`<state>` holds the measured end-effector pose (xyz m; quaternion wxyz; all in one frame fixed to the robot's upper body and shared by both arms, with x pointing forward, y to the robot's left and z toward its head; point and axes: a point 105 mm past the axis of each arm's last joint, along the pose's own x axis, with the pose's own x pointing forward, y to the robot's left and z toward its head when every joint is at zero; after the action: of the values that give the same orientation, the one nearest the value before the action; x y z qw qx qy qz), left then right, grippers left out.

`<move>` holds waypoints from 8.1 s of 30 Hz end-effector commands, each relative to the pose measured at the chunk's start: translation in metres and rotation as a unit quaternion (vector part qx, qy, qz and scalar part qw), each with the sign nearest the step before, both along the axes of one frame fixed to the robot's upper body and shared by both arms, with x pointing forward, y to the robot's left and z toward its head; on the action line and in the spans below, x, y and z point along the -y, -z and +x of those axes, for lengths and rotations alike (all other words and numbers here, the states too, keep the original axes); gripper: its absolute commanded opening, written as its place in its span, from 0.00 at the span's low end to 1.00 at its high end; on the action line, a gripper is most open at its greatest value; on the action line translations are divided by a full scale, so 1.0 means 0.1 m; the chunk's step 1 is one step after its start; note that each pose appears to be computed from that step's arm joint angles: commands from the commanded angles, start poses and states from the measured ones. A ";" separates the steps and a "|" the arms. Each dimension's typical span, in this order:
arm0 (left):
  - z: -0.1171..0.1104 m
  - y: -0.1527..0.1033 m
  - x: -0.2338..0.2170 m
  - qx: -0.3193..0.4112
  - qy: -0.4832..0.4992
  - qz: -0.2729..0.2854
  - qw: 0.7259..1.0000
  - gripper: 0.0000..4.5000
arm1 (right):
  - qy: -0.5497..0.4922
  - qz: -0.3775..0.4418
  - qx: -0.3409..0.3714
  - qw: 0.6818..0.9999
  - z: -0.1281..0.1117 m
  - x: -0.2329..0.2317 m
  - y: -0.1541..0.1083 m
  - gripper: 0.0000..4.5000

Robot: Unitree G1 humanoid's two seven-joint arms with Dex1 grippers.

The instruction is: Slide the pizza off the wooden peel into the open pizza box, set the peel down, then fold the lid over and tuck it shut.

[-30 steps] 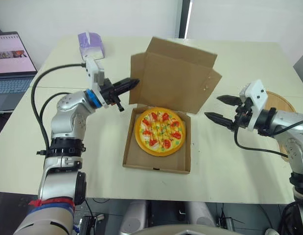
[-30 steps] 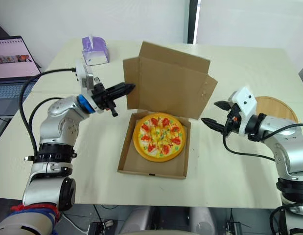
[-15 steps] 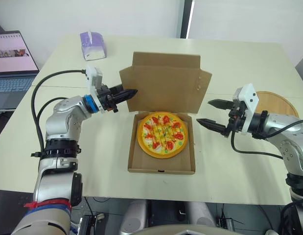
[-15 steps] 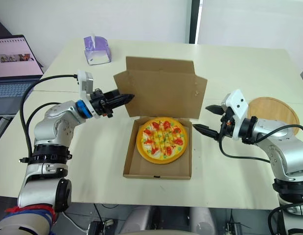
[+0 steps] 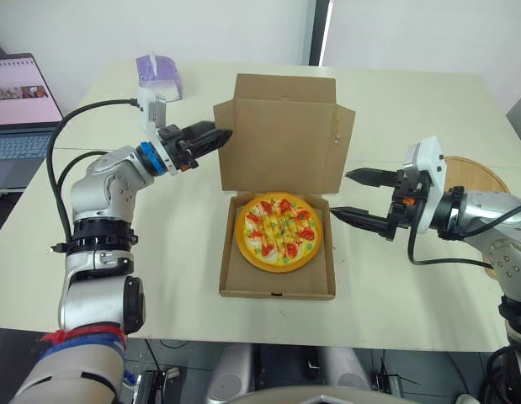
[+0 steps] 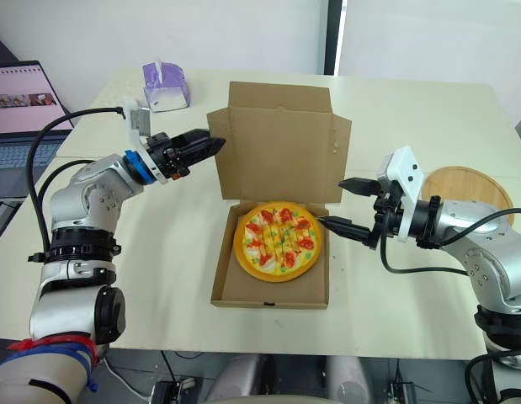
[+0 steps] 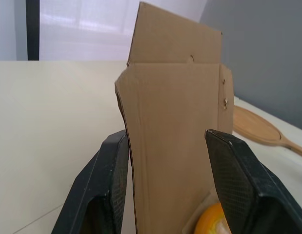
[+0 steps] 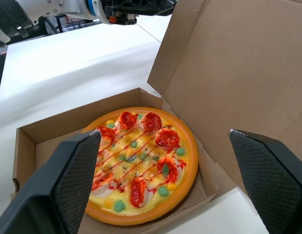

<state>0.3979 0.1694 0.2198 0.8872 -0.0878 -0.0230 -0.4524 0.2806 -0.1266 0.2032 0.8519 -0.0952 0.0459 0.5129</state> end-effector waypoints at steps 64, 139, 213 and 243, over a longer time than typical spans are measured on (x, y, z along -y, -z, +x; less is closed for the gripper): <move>0.35 -0.27 0.27 0.089 -0.074 0.068 0.991 0.00 | 0.233 -0.008 0.142 0.962 1.46 0.29 -0.56 0.01; -1.07 0.04 0.74 0.107 -0.148 -0.050 0.982 0.00 | 0.239 0.120 0.002 0.963 0.15 -0.31 -0.09 0.01; -1.28 1.27 -0.10 -0.136 -0.124 0.185 0.965 1.00 | 0.242 -0.226 0.104 0.938 0.47 0.45 0.63 1.00; -1.23 1.22 0.64 -0.165 0.170 0.236 0.942 0.01 | -0.017 -0.345 0.088 0.934 0.98 -0.01 0.72 0.01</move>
<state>0.2782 0.1188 0.0868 0.7973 0.0438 0.2675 -0.5393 0.3789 -0.1391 0.1181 0.7710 -0.4154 0.1789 0.4483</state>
